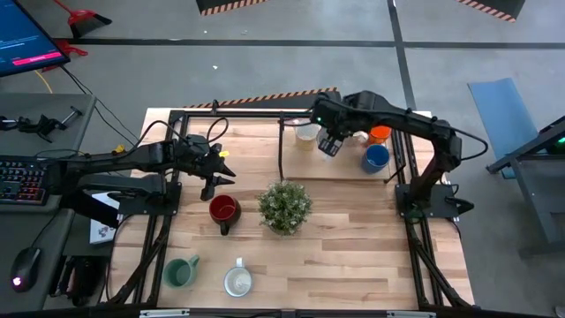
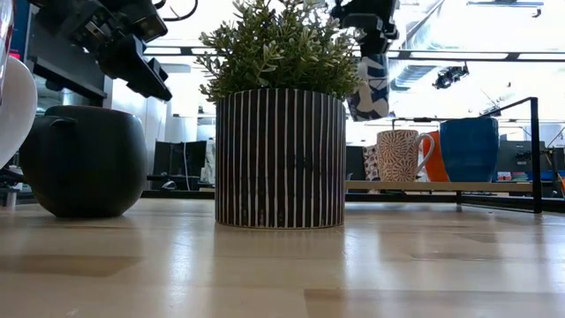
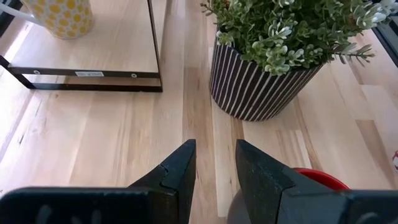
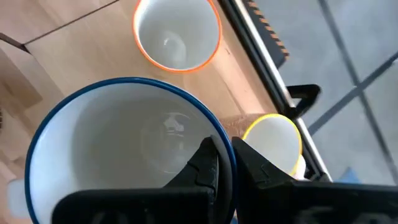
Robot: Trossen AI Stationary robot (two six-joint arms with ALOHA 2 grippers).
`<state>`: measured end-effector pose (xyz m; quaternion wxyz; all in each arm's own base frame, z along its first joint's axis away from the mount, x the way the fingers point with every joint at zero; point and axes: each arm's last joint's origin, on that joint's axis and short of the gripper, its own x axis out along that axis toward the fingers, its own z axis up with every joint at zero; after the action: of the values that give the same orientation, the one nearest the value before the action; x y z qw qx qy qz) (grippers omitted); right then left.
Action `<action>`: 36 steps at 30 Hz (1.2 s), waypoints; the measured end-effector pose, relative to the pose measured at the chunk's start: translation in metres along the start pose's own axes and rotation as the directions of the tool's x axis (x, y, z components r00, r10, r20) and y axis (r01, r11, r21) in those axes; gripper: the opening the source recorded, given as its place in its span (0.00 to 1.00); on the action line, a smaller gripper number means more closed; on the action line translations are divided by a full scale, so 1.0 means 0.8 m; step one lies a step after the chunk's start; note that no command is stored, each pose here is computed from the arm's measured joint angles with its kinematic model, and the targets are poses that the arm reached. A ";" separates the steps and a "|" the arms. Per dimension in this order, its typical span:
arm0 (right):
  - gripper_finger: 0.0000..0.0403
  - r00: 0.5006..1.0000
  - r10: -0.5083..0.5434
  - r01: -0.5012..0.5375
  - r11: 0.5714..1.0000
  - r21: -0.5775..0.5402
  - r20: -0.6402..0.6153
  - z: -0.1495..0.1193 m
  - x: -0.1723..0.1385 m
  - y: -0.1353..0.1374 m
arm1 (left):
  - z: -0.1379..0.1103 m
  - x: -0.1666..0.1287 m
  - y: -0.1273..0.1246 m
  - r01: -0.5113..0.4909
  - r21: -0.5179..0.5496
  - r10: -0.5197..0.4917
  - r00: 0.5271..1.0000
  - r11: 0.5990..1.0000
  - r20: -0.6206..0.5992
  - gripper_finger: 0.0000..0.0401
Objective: Place coffee mugs
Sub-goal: Put the patterned blue mug on the shelf
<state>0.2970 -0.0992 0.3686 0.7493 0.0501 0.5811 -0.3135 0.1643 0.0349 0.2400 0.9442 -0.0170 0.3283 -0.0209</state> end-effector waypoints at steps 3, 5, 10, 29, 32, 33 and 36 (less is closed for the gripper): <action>0.00 0.999 0.049 -0.050 0.999 0.010 0.003 0.006 0.007 -0.015 | 0.002 0.000 0.000 -0.002 0.004 0.002 1.000 1.000 0.013 0.26; 0.00 0.996 0.084 -0.084 0.996 0.019 0.006 0.008 0.010 -0.024 | 0.003 0.000 0.000 -0.003 0.006 0.003 1.000 1.000 0.021 0.26; 0.00 0.994 0.107 -0.107 0.994 0.018 -0.009 0.009 0.015 -0.036 | 0.003 0.000 0.000 -0.004 0.008 0.004 1.000 1.000 0.028 0.26; 0.00 0.985 0.145 -0.150 0.988 -0.046 -0.090 -0.002 0.059 -0.029 | 0.006 0.000 0.001 -0.008 0.030 0.006 0.999 1.000 0.049 0.26; 0.00 0.984 0.167 -0.170 0.983 -0.066 -0.056 -0.021 0.065 -0.018 | 0.006 0.000 0.001 -0.010 0.046 0.008 0.999 0.999 0.051 0.26; 0.00 0.982 0.187 -0.188 0.980 -0.065 -0.020 -0.026 0.062 -0.016 | 0.007 0.000 0.001 -0.014 0.051 0.011 0.998 0.999 0.056 0.26; 0.00 0.973 0.229 -0.227 0.972 -0.063 0.020 -0.046 0.062 -0.011 | 0.008 0.000 0.002 -0.028 0.052 0.024 0.997 0.998 0.067 0.26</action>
<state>0.2675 -0.1106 0.3147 0.7893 0.0896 0.5706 -0.2083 0.1684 0.0364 0.2454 0.9549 0.0115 0.2962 -0.0166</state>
